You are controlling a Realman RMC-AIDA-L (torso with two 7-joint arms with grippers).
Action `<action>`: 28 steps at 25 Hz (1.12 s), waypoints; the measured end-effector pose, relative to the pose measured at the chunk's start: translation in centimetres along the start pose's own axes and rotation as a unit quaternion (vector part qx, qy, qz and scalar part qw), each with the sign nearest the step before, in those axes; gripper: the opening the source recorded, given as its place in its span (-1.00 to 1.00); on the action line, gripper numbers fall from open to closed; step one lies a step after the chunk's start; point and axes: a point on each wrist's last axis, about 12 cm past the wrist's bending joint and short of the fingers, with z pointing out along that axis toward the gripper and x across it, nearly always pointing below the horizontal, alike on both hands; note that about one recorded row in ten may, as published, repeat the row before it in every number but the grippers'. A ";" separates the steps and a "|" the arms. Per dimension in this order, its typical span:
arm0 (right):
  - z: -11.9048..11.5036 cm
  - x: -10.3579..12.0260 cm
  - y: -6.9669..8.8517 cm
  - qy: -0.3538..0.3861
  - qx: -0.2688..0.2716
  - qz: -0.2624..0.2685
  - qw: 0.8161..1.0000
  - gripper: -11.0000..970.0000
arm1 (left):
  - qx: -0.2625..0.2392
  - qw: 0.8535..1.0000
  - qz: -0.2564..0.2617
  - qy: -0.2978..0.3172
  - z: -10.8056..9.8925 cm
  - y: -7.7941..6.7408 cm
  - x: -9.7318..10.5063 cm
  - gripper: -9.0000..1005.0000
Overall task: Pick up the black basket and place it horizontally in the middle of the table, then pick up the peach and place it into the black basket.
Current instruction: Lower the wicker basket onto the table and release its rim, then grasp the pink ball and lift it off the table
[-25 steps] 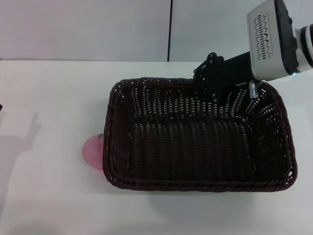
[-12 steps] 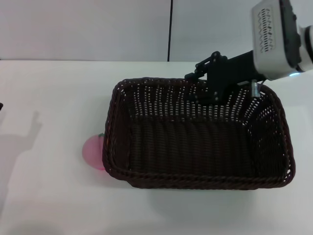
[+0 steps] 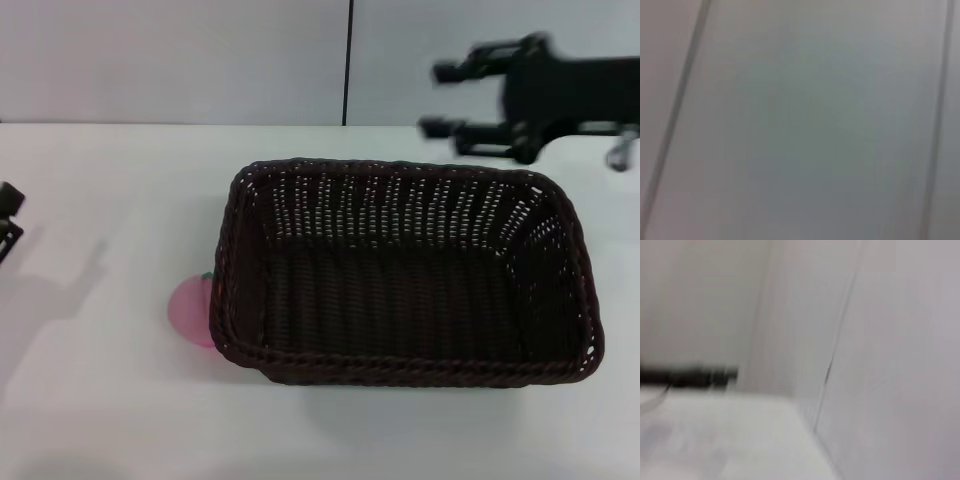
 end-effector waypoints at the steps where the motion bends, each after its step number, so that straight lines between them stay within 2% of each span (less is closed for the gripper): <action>1: -0.9 0.0 0.4 -0.022 0.013 0.008 1.000 0.16 | 0.000 1.000 0.000 0.000 0.0 0.0 0.0 0.69; 2: -2.8 0.3 1.5 -0.068 0.040 0.030 0.996 0.16 | 0.000 1.000 0.000 0.000 0.0 0.0 0.0 0.69; 3: -2.8 0.3 1.5 -0.068 0.040 0.030 0.996 0.16 | 0.020 1.000 -0.008 0.014 0.0 0.4 -0.2 0.69; 4: -4.2 0.8 2.6 -0.110 0.064 0.054 0.990 0.16 | 0.020 1.000 -0.008 0.014 0.0 0.4 -0.2 0.69; 5: -4.2 0.8 2.6 -0.110 0.064 0.054 0.990 0.16 | 0.102 0.991 -0.017 0.087 0.4 1.5 -0.6 0.69; 6: -5.0 1.3 3.2 -0.130 0.077 0.070 0.986 0.16 | 0.119 0.987 -0.015 0.104 0.6 1.5 -0.5 0.69; 7: -6.2 2.3 4.4 -0.168 0.101 0.095 0.976 0.16 | 0.153 0.978 -0.008 0.145 1.1 1.8 -0.4 0.69; 8: -6.2 2.3 4.4 -0.168 0.101 0.095 0.976 0.16 | 0.153 0.978 -0.008 0.145 1.1 1.8 -0.4 0.69; 9: -6.6 2.9 4.9 -0.184 0.110 0.105 0.971 0.16 | 0.173 0.970 -0.006 0.172 1.5 1.8 -0.3 0.69; 12: -7.8 5.2 7.1 -0.243 0.140 0.143 0.949 0.16 | 0.214 0.954 -0.004 0.212 2.4 1.4 0.1 0.69; 13: -7.8 5.2 7.1 -0.243 0.140 0.143 0.949 0.16 | 0.214 0.954 -0.004 0.212 2.4 1.4 0.1 0.69; 14: -8.3 6.1 8.0 -0.262 0.149 0.159 0.940 0.16 | 0.224 0.949 -0.002 0.220 2.5 1.2 0.2 0.69; 19: -9.1 7.6 9.4 -0.280 0.166 0.187 0.927 0.16 | 0.259 0.936 -0.001 0.237 3.3 0.0 0.9 0.69; 28: -9.7 9.4 10.9 -0.306 0.211 0.199 0.907 0.16 | 0.270 0.931 0.011 0.244 3.8 -1.2 2.1 0.69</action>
